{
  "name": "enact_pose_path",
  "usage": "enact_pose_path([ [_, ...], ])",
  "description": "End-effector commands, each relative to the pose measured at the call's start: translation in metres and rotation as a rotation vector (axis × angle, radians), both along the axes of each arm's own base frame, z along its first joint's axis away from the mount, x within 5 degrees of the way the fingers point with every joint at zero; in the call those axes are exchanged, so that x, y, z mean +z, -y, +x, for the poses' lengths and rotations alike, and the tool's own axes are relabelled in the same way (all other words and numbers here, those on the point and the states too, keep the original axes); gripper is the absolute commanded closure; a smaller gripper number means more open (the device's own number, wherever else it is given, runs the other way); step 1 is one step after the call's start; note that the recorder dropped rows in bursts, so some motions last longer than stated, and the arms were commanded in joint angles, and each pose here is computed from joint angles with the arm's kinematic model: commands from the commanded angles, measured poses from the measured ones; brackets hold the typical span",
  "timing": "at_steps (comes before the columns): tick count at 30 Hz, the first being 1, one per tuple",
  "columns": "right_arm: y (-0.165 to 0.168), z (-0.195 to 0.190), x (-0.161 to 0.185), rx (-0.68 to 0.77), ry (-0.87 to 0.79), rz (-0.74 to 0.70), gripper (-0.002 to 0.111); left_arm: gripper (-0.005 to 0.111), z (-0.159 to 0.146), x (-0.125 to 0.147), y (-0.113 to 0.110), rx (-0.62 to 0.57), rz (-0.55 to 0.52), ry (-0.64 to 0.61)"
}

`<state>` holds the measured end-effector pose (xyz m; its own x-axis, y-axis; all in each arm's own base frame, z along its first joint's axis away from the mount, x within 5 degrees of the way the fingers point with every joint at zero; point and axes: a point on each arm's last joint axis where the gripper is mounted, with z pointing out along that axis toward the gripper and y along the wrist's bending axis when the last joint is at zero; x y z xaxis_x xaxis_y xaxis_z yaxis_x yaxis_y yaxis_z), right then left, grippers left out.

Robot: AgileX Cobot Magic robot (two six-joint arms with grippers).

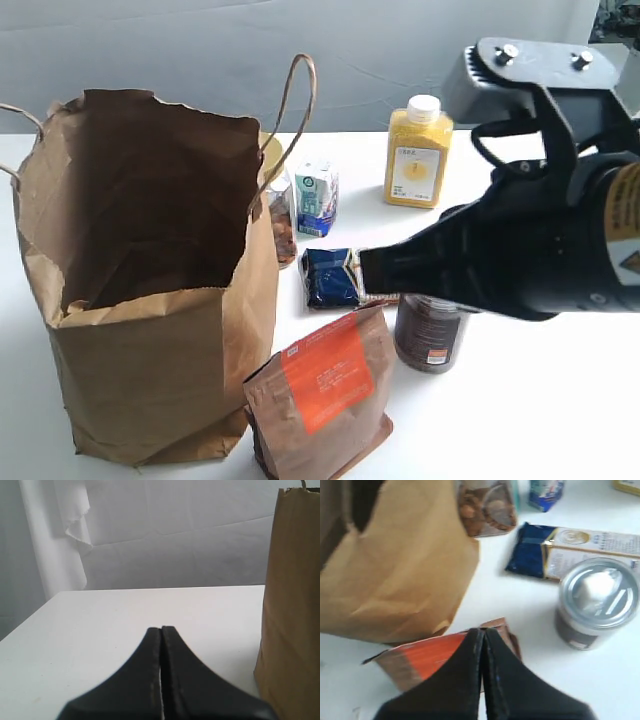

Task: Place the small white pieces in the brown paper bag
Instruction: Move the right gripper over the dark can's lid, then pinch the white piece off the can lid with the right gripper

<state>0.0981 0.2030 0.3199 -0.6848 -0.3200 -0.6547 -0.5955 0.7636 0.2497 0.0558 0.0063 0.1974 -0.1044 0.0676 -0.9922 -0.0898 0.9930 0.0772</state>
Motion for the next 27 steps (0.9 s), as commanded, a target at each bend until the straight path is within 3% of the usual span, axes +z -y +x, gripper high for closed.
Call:
enact_pose_path([
  [1, 0.011, 0.030, -0.010, -0.087, 0.023, -0.089, 0.108, 0.107, 0.000, -0.001, 0.000, -0.008, 0.000, 0.005],
  [9, 0.008, 0.072, -0.051, -0.121, -0.029, -0.275, 0.105, 0.107, 0.000, -0.001, 0.000, -0.008, 0.000, 0.005],
  [16, -0.004, 0.079, -0.063, -0.109, -0.034, -0.256, 0.059, 0.107, 0.000, -0.001, 0.000, -0.008, 0.000, 0.005],
  [19, -0.006, 0.082, -0.060, -0.111, -0.014, -0.247, 0.047, 0.107, 0.000, -0.001, 0.000, -0.008, 0.000, 0.005],
  [27, -0.026, 0.101, -0.068, -0.111, -0.006, -0.322, 0.045, 0.107, 0.000, -0.001, 0.000, -0.008, 0.000, 0.005],
])
